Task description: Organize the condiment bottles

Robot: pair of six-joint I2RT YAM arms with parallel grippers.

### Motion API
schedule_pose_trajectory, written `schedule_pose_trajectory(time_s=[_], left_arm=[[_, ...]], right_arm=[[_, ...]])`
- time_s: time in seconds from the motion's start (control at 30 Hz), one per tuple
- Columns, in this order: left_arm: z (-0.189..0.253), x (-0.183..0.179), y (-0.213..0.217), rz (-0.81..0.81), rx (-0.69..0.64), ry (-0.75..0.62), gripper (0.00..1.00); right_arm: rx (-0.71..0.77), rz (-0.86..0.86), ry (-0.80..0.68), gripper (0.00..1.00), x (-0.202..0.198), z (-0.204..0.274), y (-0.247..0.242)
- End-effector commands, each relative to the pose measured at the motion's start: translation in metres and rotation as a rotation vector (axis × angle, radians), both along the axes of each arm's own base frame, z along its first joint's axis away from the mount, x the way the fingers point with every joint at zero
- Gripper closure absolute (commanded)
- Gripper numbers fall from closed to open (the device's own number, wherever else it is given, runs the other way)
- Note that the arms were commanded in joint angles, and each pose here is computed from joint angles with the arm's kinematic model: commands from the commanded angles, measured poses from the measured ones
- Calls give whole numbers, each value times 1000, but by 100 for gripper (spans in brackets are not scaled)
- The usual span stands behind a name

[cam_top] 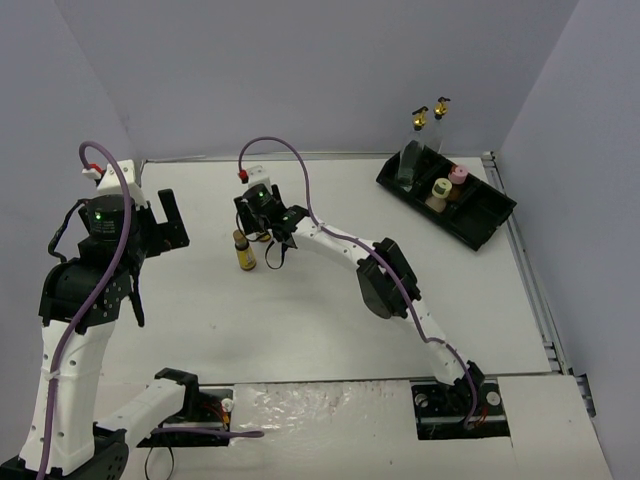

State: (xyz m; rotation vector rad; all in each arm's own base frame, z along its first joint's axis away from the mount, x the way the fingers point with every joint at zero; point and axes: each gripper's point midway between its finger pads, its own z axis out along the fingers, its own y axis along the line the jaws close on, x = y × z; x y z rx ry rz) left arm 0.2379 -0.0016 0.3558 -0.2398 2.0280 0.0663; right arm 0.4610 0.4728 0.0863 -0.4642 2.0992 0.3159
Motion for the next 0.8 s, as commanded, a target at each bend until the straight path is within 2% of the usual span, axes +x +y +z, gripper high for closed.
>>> schedule_pose_trajectory(time_s=[0.0,0.17,0.23,0.37,0.43,0.57,0.77], left_arm=[[20,2,4,12,9,-62,3],[20,3,5,14,12,-62,3],[20,3,5,14,15,-60,3],[18,4,5,14,15,-58,3],[17,4,5,16,14,-57,3],[16,4,5,16,11,-61,3],[9,7,1,10,-11,-60,3]], right_arm=[[48,-30,-99,43,10,33,5],[30,-36,-104,52,13,26,3],[23,-40,-105,61,13,24,2],[14,-43,-107,90,13,21,0],[8,-48,-107,98,13,20,-3],[14,-74,-122,100,10,36,-13],[52,-165,-170,100,5,93,-58]])
